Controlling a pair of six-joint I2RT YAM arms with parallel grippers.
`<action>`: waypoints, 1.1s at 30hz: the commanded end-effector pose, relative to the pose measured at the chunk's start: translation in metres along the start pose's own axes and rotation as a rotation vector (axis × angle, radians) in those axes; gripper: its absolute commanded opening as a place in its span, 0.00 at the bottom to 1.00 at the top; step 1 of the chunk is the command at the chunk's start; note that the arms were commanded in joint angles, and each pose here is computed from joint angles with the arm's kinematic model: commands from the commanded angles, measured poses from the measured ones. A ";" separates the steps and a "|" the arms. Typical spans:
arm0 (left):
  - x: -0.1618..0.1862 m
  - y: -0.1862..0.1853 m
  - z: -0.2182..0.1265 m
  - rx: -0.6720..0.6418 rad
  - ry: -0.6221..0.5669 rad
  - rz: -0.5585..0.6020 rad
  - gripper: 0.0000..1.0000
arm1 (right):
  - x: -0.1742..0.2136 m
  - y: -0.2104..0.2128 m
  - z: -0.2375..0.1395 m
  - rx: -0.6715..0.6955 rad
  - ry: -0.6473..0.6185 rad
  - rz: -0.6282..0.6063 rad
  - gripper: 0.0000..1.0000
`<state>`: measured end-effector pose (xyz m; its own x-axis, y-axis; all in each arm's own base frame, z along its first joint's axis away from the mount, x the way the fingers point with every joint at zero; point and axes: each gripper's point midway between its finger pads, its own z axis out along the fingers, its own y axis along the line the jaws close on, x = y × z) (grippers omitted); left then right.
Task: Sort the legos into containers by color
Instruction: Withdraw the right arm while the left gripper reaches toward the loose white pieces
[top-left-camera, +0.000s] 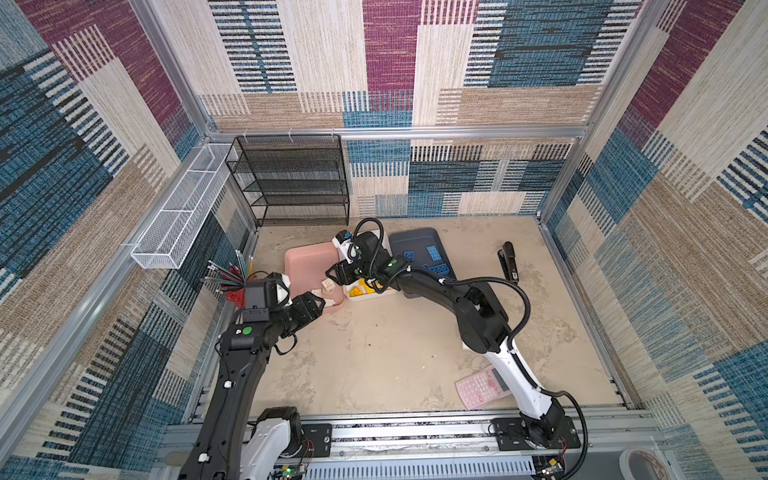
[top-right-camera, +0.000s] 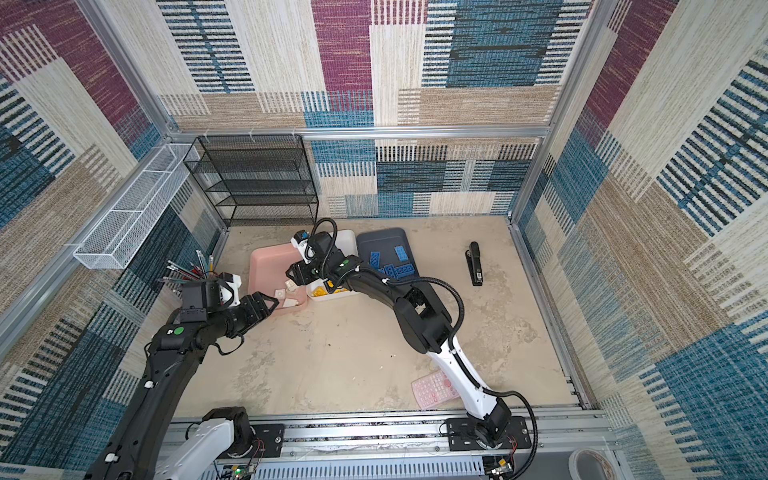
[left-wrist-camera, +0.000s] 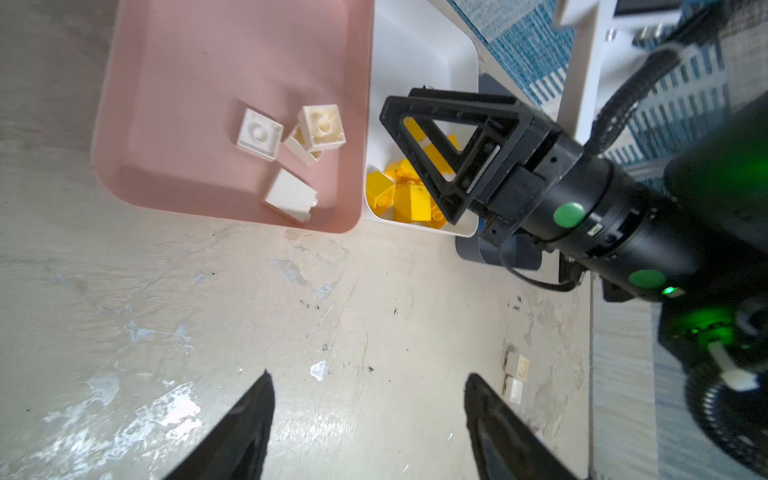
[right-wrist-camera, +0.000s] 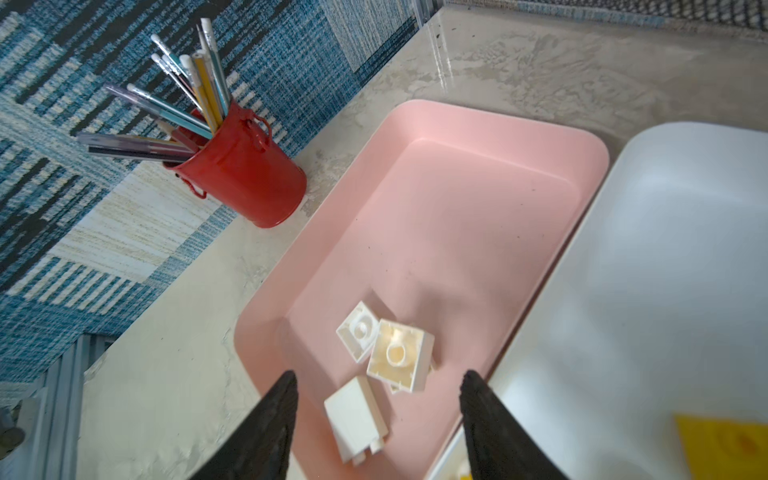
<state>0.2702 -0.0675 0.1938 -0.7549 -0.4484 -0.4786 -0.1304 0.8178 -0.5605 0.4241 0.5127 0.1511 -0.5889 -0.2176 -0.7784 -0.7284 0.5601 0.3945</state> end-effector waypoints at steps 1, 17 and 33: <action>0.006 -0.018 0.001 -0.037 -0.008 0.156 0.74 | -0.046 0.013 -0.047 -0.034 -0.139 -0.001 0.65; 0.118 -0.142 0.087 0.032 0.197 0.458 0.75 | -0.055 -0.087 -0.281 0.251 -0.375 0.233 0.99; 0.215 -0.244 0.185 0.039 0.331 0.589 0.80 | -0.029 -0.147 -0.407 0.680 -0.598 0.330 0.99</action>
<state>0.2586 -0.4148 0.1063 -0.8325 0.2399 -0.4994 0.4062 0.8773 -0.2556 0.4054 0.1307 0.3151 -0.3598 0.3503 -0.8648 -0.1784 0.8839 0.4323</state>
